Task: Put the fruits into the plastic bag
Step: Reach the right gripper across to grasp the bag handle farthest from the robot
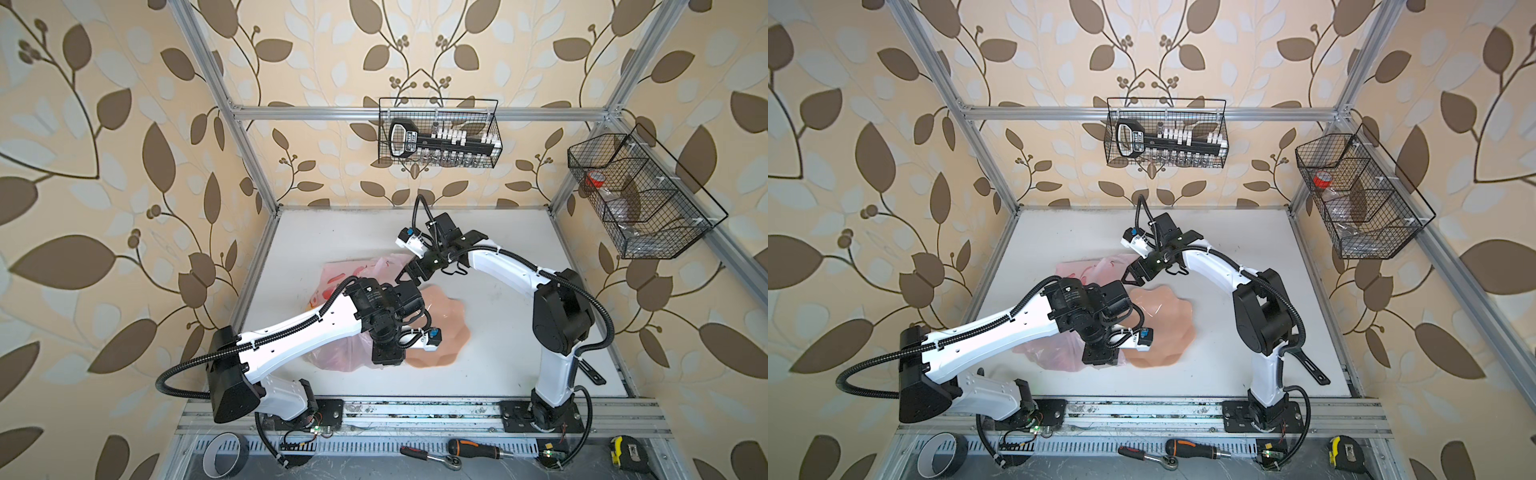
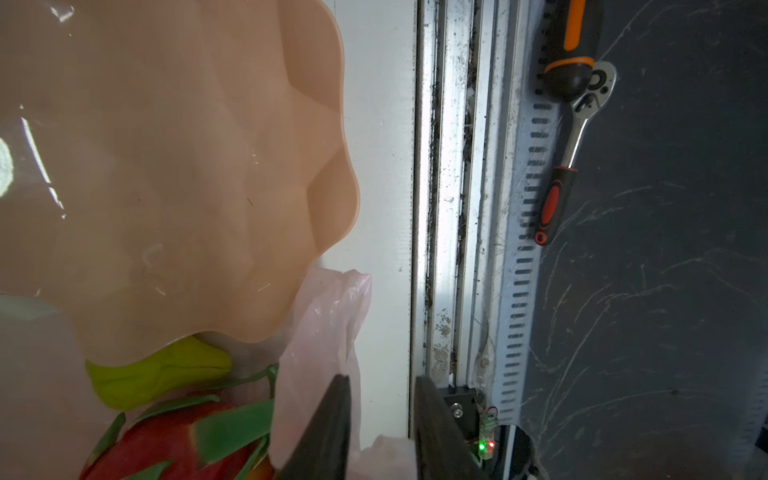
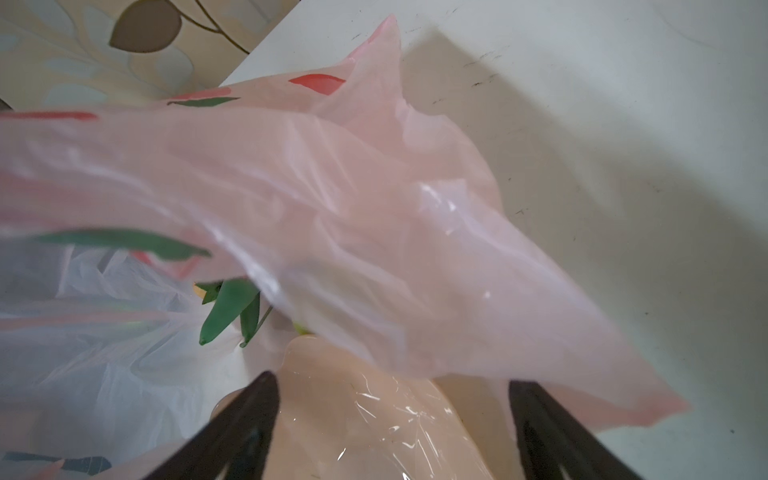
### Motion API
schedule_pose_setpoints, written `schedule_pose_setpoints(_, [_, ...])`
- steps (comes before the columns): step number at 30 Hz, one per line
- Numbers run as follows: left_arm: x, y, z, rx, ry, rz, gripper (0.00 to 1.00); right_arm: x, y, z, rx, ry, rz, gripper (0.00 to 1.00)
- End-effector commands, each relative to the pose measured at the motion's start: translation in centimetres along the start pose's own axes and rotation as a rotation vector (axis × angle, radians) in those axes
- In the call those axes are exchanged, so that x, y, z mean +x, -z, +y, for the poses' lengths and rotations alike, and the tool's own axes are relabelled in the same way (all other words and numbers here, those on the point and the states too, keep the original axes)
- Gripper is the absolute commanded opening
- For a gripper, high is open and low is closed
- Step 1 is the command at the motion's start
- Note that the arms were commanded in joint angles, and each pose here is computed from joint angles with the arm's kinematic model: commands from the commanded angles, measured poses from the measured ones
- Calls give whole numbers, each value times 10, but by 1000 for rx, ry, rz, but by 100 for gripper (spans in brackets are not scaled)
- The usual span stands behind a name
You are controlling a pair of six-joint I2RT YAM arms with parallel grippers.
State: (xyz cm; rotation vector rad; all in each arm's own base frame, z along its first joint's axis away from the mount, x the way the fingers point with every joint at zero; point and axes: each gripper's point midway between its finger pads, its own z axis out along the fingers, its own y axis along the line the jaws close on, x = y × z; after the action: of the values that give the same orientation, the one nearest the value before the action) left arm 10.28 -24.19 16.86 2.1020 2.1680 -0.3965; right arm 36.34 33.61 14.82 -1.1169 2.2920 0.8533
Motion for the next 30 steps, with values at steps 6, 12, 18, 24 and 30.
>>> schedule_pose_setpoints(6, [2, 9, 7, -95, -49, -13, 31, -17, 9, 3, 36, 38, -59, 57])
schedule_pose_setpoints(12, [-10, 35, 20, -227, -95, -88, 87, -19, 11, 5, 34, 35, -66, 58])
schedule_pose_setpoints(18, [-2, 28, 29, -243, -71, -2, 90, -16, 10, 6, 27, 25, -63, 58])
schedule_pose_setpoints(24, [4, 15, 18, -165, -65, 28, 86, -15, 10, 9, 17, 26, -61, 58])
schedule_pose_setpoints(30, [5, 7, 16, -139, -35, 37, 52, -10, 6, 14, 8, 32, -46, 42])
